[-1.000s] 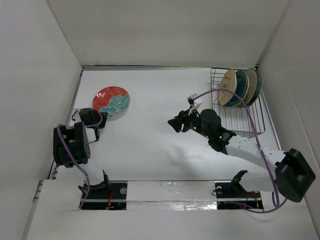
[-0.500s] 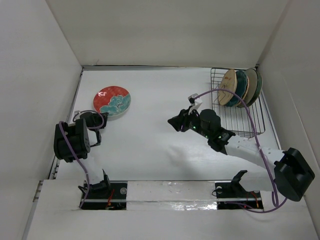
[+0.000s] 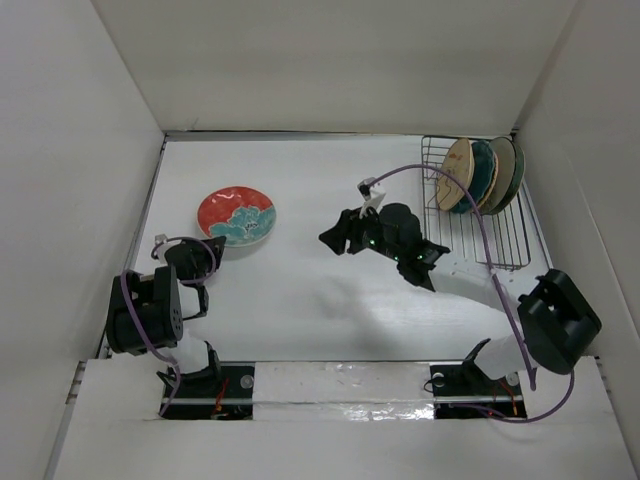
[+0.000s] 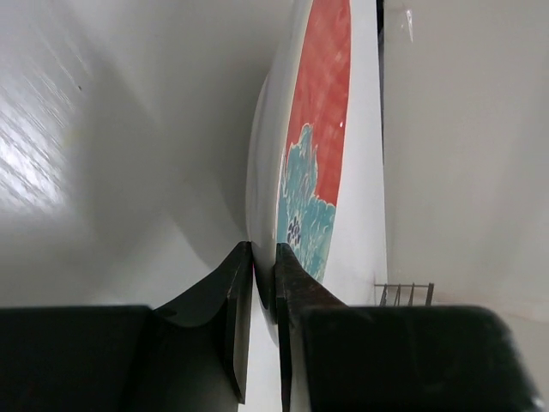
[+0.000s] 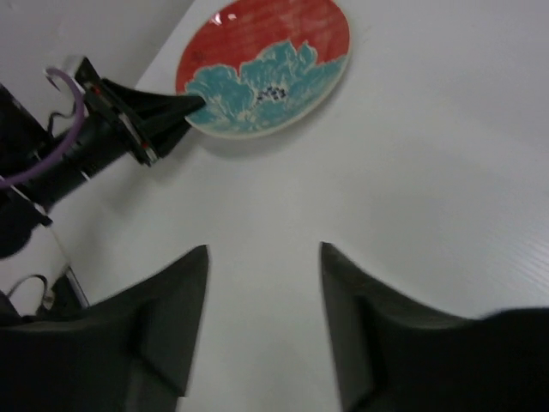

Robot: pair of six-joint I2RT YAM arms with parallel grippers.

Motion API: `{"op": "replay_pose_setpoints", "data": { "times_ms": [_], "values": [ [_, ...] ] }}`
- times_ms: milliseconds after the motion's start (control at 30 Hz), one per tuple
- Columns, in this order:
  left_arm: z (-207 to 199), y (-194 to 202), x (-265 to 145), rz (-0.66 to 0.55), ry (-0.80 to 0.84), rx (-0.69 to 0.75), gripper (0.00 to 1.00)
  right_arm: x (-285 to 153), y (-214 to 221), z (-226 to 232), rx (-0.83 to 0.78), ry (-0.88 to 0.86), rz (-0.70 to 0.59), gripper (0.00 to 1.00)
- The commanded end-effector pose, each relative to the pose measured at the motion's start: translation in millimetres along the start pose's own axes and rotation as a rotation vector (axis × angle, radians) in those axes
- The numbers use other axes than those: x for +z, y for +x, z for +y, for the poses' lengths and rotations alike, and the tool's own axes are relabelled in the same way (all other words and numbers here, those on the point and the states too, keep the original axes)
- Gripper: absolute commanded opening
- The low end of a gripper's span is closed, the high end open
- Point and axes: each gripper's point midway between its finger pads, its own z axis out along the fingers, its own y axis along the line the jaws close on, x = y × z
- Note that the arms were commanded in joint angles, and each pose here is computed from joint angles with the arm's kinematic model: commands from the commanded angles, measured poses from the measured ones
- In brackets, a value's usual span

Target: Load the plates into the dish rack

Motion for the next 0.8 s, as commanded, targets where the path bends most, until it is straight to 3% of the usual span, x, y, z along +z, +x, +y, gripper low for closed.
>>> {"op": "replay_pose_setpoints", "data": {
  "times_ms": [0, 33, 133, 533, 767],
  "values": [
    [-102.3, -13.1, -25.2, -0.021, 0.379, 0.020, 0.00, 21.4, -35.6, 13.9, 0.049, -0.067, -0.054, 0.67],
    [-107.6, -8.0, -30.0, 0.012, 0.401, 0.015, 0.00, 27.4, -47.2, 14.5, 0.064, -0.077, -0.070, 0.83],
    [-125.8, -2.0, -45.7, 0.052, 0.467, 0.029, 0.00, 48.0, -43.9, 5.9, 0.142, -0.092, -0.043, 0.91],
    [-160.5, 23.8, -89.7, 0.211, 0.590, 0.145, 0.00, 105.5, -73.8, 1.7, 0.220, -0.170, -0.028, 0.94],
    [-160.1, 41.5, -99.8, 0.329, 0.617, 0.168, 0.00, 135.0, -46.1, 3.4, 0.233, -0.205, 0.054, 0.94]
  ]
}}
